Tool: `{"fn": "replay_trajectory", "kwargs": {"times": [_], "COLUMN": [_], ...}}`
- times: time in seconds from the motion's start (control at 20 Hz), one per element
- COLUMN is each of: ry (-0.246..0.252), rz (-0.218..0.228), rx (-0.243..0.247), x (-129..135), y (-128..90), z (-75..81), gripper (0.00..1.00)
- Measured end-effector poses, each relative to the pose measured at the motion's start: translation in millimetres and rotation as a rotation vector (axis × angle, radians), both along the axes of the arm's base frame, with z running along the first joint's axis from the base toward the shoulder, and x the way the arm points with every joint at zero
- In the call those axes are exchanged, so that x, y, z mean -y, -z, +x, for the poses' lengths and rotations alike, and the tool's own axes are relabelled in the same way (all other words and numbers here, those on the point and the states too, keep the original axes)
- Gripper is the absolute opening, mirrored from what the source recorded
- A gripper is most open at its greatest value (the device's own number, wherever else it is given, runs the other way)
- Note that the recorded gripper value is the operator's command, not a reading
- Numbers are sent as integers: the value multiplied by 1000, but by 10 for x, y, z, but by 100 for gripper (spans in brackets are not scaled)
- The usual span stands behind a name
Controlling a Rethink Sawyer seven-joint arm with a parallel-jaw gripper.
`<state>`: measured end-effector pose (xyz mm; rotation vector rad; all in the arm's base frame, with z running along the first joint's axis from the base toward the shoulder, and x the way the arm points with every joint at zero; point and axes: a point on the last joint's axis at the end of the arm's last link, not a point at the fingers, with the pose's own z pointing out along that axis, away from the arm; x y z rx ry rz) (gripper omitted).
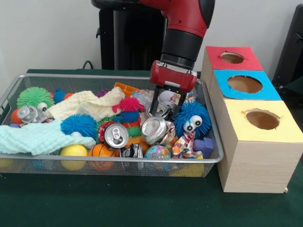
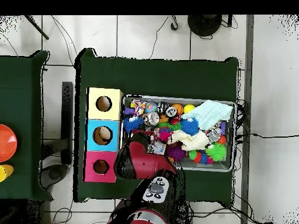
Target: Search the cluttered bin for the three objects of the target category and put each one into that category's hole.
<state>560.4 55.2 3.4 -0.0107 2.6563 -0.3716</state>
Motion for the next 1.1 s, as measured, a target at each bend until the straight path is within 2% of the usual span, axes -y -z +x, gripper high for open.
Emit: {"fn": "replay_trajectory", "kwargs": {"times": [0.1, 0.15, 1.1], "ry": [0, 0, 6], "rz": [0, 0, -1], "rx": [-1, -3, -7], "x": [1, 1, 27], "y": [4, 9, 12], "z": [-6, -11, -33], "gripper": [100, 0, 0]}}
